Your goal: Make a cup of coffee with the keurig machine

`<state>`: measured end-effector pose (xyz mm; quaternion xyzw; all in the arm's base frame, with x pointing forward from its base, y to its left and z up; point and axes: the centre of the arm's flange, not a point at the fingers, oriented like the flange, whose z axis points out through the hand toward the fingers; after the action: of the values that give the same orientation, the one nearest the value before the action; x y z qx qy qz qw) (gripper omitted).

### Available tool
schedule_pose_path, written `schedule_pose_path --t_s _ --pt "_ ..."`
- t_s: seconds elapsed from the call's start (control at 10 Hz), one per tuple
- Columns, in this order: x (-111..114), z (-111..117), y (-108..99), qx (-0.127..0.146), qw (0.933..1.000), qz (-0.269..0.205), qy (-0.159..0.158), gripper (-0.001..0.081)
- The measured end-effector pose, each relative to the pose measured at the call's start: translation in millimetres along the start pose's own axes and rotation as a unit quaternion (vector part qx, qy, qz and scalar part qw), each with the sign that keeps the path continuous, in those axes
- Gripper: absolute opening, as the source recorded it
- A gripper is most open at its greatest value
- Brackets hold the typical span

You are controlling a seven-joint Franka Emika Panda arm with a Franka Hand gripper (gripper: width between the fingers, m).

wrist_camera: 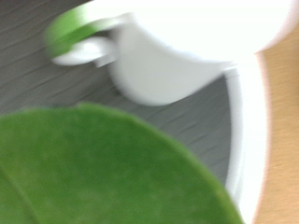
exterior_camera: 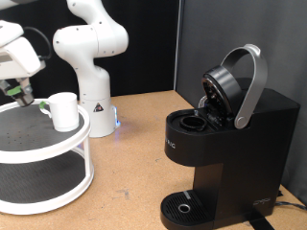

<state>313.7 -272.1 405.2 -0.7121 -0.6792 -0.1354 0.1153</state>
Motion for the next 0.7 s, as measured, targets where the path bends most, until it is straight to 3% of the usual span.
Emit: schedule_pose_path --t_s 0.1,0.2,0.4,0.6,0.7 --pt "11 -3 7 -0.012 0.9983 0.043 0.038 0.0467" --pt "23 -7 16 -0.024 0.9924 0.101 0.066 0.0467" --pt "39 -8 33 -0.028 0.9788 0.19 0.072 0.0467" --pt "39 -7 32 -0.027 0.982 0.17 0.078 0.0467" --pt "43 -6 34 -0.032 0.9777 0.178 0.106 0.0467"
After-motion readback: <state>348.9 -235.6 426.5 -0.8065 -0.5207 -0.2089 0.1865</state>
